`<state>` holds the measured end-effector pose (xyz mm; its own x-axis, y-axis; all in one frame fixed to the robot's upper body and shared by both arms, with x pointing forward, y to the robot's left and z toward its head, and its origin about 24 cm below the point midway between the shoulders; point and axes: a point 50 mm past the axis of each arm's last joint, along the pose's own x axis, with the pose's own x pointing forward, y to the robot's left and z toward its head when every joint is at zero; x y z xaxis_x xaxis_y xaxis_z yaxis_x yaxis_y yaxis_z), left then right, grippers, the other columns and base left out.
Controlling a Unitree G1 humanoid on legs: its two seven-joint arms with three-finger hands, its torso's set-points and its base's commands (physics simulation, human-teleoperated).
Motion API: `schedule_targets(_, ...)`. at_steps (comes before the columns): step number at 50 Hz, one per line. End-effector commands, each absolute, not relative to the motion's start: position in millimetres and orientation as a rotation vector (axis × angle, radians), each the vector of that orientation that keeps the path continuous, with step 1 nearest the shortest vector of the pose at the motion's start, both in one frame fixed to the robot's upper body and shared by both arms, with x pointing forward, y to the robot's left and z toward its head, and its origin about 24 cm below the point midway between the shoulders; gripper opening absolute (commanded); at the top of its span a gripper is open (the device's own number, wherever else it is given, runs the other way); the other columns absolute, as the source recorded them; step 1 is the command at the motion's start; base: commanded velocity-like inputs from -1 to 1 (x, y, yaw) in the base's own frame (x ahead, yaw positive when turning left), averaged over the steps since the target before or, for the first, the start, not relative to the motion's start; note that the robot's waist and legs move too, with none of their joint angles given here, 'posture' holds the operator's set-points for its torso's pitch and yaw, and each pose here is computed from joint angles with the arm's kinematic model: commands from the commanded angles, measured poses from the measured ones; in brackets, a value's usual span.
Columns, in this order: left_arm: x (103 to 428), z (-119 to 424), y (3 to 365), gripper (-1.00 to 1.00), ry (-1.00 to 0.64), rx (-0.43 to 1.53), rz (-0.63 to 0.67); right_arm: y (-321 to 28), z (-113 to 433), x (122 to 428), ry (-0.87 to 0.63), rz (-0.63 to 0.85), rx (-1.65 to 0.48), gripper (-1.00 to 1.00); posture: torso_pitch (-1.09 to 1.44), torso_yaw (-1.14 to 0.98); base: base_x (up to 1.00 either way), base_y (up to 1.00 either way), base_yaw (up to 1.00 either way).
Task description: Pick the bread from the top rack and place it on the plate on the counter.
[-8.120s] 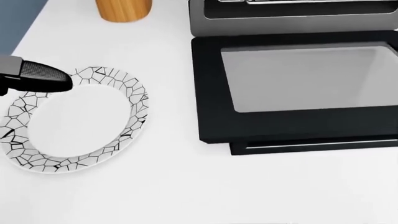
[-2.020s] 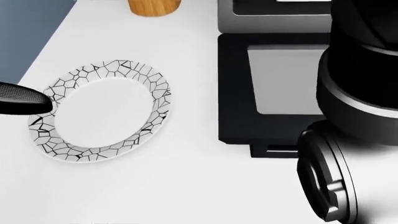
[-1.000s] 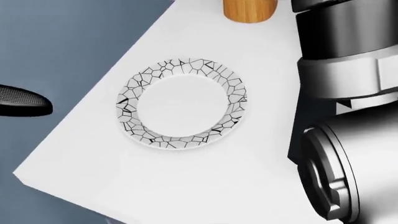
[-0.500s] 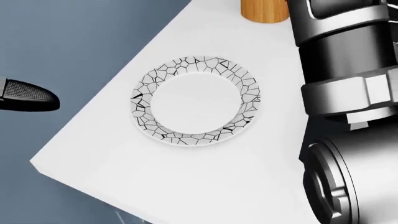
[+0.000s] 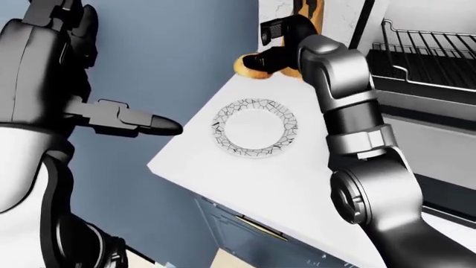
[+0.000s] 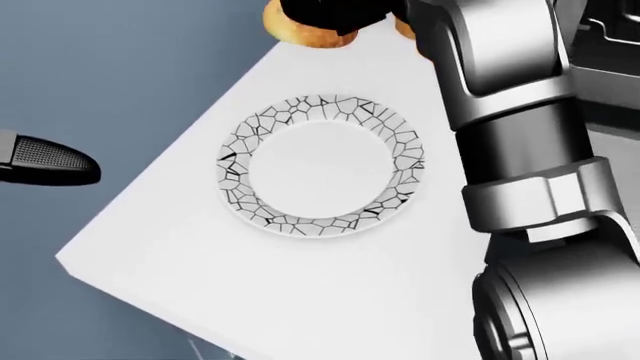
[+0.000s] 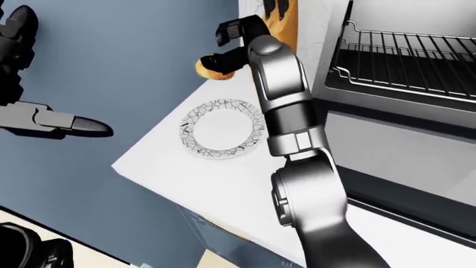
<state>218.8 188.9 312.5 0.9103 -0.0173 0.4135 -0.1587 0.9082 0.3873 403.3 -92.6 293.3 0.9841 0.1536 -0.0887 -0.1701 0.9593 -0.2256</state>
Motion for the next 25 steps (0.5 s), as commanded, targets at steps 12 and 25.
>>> schedule_targets(12,216,321,192,1.0,-0.477,0.439,0.122,-93,299,391,0.008,0.167,-0.254,-1.0,0.0,0.47,0.0,0.0,0.0)
schedule_targets(25,214,324,191,1.0,-0.482,0.444,0.118,-102,282,384,0.066,0.152,-0.294,-1.0,0.0,0.47,0.0,0.0,0.0)
